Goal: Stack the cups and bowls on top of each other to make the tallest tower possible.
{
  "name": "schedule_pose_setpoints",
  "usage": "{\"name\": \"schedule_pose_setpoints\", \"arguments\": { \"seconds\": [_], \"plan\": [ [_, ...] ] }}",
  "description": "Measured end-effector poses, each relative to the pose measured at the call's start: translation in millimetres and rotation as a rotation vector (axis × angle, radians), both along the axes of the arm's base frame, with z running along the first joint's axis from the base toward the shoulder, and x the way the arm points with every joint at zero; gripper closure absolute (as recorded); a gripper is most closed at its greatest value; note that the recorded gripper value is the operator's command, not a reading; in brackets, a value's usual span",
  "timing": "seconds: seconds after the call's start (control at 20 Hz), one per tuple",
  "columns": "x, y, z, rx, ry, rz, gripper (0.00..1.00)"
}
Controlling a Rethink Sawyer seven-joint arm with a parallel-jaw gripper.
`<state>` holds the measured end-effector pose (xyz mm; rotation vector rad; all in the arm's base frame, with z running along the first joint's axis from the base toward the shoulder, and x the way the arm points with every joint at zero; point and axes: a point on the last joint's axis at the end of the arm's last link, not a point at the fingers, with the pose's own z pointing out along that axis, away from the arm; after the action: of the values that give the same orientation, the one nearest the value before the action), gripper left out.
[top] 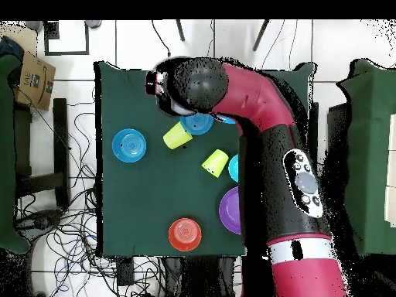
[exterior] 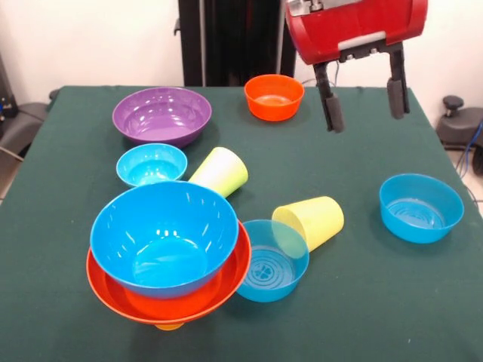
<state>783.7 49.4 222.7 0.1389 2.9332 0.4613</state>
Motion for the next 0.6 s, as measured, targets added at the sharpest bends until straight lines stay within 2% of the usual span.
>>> {"name": "schedule_pose_setpoints", "arguments": {
  "seconds": [0.25, 0.3, 0.35, 0.6],
  "plan": [
    [-14.8, -1.3, 0.9, -0.056, 0.006, 0.030, 0.00],
    [-19.8, -4.9, 3.8, -0.088, 0.002, 0.040, 0.00],
    [-21.7, -7.1, 5.6, -0.100, 0.000, 0.042, 0.00],
    [-29.1, -20.8, 15.1, -0.128, -0.005, 0.037, 0.00]
  ]
}}
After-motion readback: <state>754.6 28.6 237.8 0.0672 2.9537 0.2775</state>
